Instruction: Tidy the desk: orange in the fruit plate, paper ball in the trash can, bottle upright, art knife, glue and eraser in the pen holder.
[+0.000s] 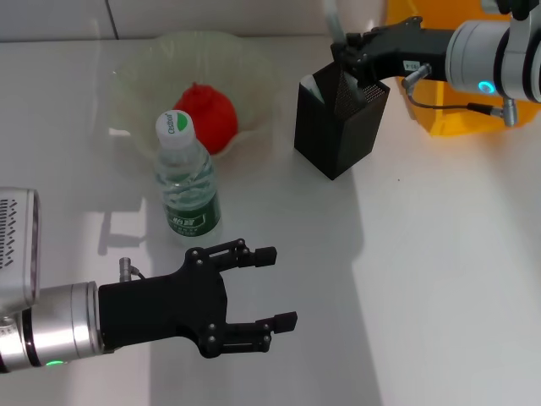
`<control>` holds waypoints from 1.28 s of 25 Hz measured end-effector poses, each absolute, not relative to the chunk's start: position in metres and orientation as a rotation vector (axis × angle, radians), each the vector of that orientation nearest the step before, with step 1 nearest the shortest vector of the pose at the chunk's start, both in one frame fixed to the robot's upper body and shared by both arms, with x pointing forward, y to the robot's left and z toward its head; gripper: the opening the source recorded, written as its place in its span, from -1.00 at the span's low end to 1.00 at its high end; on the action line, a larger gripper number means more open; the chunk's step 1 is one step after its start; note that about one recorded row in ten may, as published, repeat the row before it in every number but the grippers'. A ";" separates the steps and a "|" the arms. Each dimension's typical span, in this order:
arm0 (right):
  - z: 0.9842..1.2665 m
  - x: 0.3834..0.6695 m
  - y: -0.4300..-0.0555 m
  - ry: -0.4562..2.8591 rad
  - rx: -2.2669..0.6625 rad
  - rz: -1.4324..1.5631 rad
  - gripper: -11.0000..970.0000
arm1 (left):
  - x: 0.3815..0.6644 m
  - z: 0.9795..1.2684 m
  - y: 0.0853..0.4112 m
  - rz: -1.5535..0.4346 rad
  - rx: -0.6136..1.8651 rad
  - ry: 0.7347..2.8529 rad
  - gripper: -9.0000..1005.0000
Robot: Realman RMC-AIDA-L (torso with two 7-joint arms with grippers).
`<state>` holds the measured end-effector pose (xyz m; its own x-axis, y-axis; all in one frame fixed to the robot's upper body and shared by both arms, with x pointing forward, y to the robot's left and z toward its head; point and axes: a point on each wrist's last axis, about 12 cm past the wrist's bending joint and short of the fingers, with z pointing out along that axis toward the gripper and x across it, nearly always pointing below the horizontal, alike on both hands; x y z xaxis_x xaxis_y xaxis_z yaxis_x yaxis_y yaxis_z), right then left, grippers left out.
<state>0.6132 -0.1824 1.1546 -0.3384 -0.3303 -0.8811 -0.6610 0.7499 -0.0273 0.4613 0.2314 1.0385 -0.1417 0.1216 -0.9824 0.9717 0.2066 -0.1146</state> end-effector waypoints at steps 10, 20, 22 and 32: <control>1.166 0.576 -0.194 1.859 -0.761 0.476 -0.20 | 0.461 1.039 0.233 -1.083 1.085 1.491 0.62; 1.159 0.514 -0.250 1.565 -0.779 0.810 0.48 | 0.461 1.040 0.234 -1.081 1.087 1.489 0.62; 1.149 0.505 -0.266 1.533 -0.775 0.865 0.54 | 0.461 1.040 0.234 -1.080 1.087 1.488 0.62; 1.086 0.471 -0.279 1.606 -1.086 0.999 0.69 | 0.462 1.041 0.235 -1.077 1.079 1.487 0.62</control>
